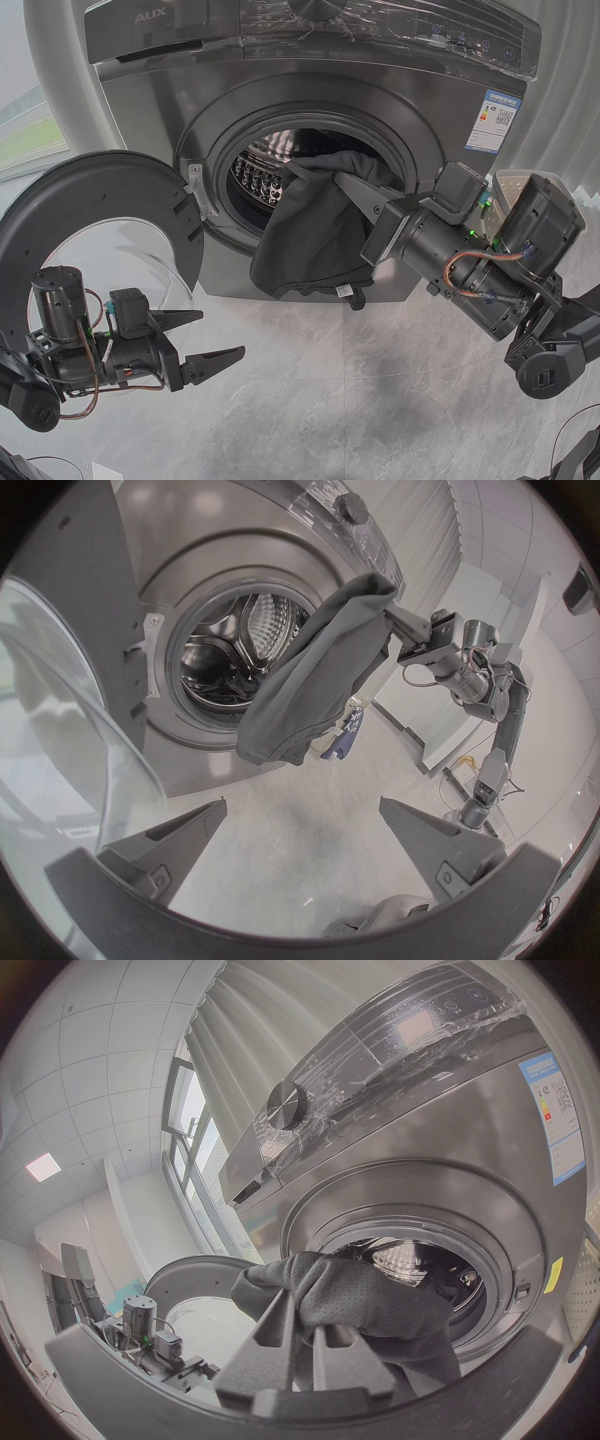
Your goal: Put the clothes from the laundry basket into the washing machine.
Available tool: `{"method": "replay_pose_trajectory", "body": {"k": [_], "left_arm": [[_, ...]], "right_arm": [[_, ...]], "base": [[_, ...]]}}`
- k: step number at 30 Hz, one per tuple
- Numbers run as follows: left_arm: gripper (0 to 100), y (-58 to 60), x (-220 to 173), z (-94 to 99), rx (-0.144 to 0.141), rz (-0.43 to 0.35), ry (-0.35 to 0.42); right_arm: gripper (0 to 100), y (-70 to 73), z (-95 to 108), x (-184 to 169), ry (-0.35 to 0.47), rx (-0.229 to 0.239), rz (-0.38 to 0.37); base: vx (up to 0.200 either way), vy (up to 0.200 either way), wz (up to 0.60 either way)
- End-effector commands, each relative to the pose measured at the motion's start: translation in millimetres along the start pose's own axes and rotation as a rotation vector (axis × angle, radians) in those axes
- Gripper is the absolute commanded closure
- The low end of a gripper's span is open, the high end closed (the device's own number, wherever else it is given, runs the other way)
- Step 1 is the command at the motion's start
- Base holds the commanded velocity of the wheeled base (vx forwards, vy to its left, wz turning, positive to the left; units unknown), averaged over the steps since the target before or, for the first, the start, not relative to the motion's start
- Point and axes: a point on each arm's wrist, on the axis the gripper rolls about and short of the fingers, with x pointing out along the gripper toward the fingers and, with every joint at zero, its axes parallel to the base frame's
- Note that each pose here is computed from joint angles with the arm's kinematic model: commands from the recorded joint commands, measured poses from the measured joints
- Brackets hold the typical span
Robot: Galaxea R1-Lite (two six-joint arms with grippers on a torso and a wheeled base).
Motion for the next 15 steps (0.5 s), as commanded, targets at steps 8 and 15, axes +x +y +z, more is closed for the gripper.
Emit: {"method": "replay_pose_trajectory", "body": {"k": [8, 15], "left_arm": [[0, 13.4, 50.8, -5.1, -0.061, -0.041, 0.001], [0, 18.8, 72.8, -8.7, -0.086, -0.055, -0.036]], "right_arm": [[100, 2.8, 4.1, -3.5, -0.009, 0.003, 0.007], [100, 3.9, 5.9, -4.5, -0.013, 0.004, 0.009]], "base": [[0.0, 0.0, 0.0], [0.0, 0.0, 0.0]]}}
